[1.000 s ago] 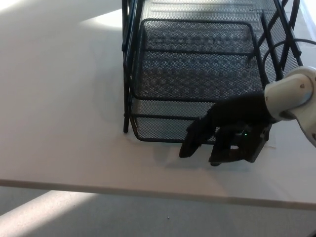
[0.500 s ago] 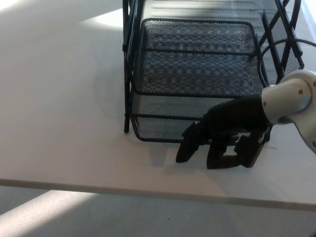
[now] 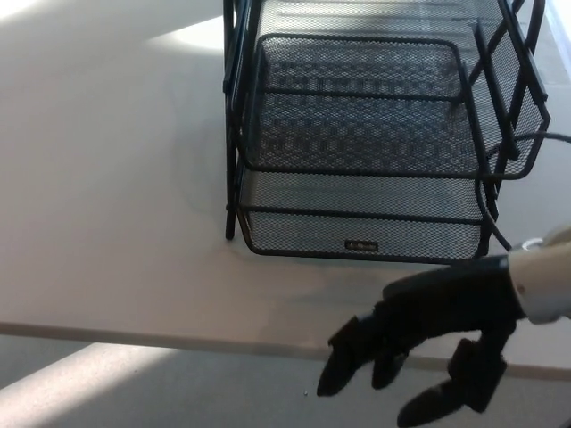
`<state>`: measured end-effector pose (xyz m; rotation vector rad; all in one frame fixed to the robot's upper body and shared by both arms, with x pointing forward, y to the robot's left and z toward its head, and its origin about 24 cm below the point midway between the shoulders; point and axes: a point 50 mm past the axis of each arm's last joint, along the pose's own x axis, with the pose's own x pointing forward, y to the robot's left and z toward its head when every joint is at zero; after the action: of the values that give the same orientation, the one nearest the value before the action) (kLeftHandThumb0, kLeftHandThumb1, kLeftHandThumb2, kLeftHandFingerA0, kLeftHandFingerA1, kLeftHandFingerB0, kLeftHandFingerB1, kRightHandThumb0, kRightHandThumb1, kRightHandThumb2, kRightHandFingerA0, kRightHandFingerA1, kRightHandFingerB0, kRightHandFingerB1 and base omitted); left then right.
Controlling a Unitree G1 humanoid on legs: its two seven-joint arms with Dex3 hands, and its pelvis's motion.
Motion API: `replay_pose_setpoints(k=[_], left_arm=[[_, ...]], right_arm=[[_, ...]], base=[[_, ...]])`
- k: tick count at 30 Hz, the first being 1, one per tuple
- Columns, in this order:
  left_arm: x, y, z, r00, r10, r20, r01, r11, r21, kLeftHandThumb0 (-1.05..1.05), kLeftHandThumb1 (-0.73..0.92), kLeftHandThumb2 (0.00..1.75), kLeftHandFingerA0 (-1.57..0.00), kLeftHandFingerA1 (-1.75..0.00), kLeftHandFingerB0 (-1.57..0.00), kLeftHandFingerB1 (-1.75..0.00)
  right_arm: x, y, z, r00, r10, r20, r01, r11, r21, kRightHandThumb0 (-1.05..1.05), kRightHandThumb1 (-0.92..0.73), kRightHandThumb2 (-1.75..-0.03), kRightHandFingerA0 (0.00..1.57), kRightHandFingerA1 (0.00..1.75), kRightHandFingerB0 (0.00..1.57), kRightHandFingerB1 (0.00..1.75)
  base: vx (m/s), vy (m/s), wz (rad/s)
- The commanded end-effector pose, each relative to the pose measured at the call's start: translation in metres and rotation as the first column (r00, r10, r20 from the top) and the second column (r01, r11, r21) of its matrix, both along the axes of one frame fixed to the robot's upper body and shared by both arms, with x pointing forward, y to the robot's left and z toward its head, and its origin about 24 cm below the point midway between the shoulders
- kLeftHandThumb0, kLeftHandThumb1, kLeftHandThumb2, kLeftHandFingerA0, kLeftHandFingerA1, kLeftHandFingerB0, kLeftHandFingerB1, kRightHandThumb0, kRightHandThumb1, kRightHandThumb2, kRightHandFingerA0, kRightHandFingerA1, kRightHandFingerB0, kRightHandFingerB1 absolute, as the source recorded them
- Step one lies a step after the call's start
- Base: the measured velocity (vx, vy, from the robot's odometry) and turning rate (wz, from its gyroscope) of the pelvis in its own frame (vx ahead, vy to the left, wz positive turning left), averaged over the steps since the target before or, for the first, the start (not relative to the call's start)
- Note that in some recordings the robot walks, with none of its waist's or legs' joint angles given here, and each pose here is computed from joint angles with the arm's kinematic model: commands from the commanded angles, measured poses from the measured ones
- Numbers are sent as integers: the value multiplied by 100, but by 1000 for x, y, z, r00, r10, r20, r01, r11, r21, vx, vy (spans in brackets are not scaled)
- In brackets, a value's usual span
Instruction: A balck drawer is kept on the middle of the table and the robot uses its right hand to push it back away from the robot
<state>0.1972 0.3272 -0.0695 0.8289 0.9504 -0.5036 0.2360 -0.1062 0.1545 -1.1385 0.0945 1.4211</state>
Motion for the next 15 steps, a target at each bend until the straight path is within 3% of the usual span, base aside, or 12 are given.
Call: replay_pose_setpoints(k=[1,6,7,8,15], left_arm=[[-4,8,2,1000,2,-13,-2,1000,24,-56,72,62,-47,-38,-30,-32],[-5,9,2,1000,7,-11,-7,1000,25,-56,72,63,-49,-39,-31,-32],[-5,9,2,1000,12,-11,-12,1000,24,-56,71,63,-49,-39,-32,-33],[-6,9,2,1000,14,-13,-14,1000,23,-56,72,62,-47,-38,-31,-32],[-7,10,2,1000,5,-19,-4,1000,25,-56,73,63,-46,-38,-31,-32]], right_arm=[[-28,-29,-12,990,-46,-137,57,995,80,-59,-78,-65,41,37,31,33],[-24,-54,-42,958,-212,-192,232,969,89,-60,-79,-67,41,38,31,33],[-23,-58,-47,951,-245,-189,264,961,82,-45,-62,-97,35,56,19,47],[-22,-64,-55,939,-294,-178,308,950,58,-57,-78,-64,42,37,32,32],[-17,-111,-109,807,-586,-73,580,810,-90,-54,-79,-64,43,38,34,33]], base=[[0,0,0],[0,0,0],[0,0,0],[0,0,0],[0,0,0]])
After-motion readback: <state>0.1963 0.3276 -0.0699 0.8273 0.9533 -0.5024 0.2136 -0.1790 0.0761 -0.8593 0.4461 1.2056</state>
